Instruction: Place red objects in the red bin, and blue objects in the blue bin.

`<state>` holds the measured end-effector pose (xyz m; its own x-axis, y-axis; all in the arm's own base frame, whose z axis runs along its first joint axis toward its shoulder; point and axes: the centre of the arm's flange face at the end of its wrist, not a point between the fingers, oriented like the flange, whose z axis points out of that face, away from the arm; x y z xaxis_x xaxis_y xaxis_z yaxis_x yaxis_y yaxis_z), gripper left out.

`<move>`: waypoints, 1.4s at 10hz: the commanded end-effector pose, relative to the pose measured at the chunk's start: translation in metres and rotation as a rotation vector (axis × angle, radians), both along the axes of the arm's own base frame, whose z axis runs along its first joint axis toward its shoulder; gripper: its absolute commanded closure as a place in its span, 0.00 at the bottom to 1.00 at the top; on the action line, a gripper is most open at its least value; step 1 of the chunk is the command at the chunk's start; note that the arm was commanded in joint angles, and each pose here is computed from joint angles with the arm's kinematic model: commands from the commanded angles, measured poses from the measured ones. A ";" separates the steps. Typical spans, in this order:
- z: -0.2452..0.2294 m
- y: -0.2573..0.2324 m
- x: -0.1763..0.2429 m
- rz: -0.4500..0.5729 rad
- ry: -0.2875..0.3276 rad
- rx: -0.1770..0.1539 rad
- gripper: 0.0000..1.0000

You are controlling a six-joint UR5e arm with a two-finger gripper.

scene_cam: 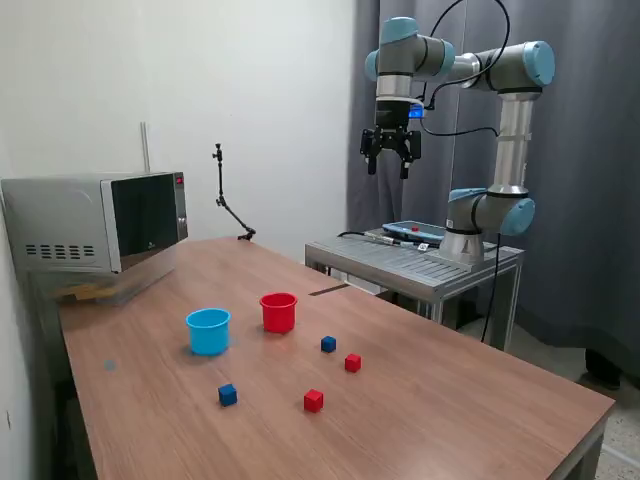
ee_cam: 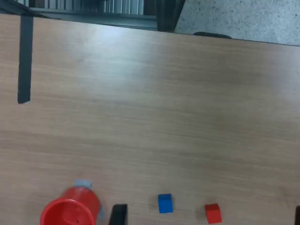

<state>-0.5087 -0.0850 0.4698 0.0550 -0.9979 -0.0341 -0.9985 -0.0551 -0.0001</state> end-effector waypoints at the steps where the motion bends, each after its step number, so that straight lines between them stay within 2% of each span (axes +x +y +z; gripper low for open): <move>1: 0.000 -0.001 0.000 0.002 0.000 0.000 0.00; 9: -0.001 0.002 0.000 -0.005 -0.002 0.000 0.00; 14: 0.002 0.003 -0.003 -0.008 0.023 0.001 0.00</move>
